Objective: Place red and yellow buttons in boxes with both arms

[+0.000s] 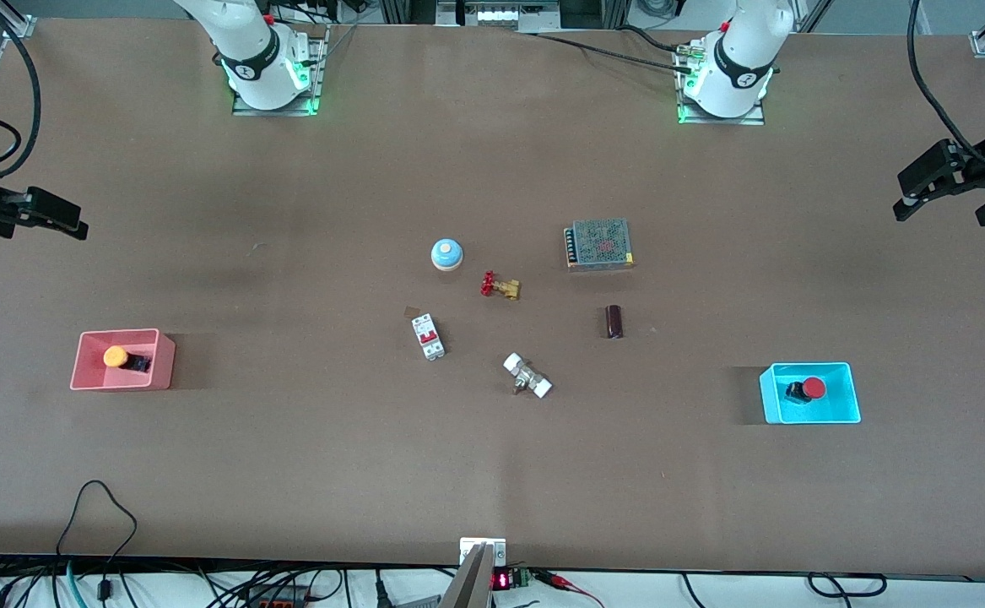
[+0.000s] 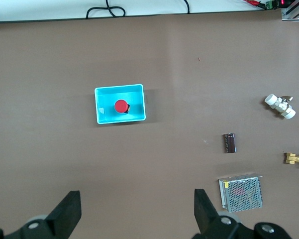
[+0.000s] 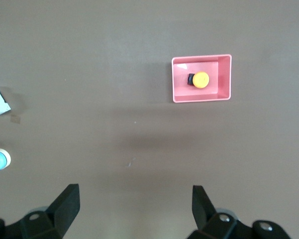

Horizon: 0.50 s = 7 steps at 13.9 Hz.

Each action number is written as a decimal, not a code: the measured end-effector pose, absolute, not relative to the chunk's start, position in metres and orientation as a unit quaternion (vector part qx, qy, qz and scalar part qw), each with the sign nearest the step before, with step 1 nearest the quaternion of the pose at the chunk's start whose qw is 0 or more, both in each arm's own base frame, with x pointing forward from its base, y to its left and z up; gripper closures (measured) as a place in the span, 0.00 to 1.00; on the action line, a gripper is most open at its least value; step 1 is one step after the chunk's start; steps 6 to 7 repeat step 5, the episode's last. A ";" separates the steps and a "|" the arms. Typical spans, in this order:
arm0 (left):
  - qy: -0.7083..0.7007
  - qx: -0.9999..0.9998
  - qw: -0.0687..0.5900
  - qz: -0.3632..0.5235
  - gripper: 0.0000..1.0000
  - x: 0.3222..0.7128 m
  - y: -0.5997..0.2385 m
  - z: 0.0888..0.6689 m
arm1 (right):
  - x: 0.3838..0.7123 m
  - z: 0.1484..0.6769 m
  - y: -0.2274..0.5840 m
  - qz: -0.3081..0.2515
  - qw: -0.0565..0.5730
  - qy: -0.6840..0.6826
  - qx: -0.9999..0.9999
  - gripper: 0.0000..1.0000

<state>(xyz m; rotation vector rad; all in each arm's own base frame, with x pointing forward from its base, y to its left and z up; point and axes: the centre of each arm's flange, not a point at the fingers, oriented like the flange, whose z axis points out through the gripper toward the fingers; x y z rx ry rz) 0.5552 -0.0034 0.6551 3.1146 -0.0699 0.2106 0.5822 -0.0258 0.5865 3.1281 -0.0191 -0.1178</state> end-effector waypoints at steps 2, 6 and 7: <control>-0.020 0.998 0.009 0.067 0.00 0.555 -0.001 0.655 | 0.575 0.587 -0.026 -0.039 0.005 -0.006 0.999 0.00; -0.020 0.998 0.009 0.067 0.00 0.555 -0.001 0.655 | 0.570 0.594 -0.024 -0.035 0.006 0.000 0.999 0.00; -0.020 0.998 0.009 0.067 0.00 0.555 -0.001 0.655 | 0.570 0.594 -0.024 -0.035 0.006 0.000 0.999 0.00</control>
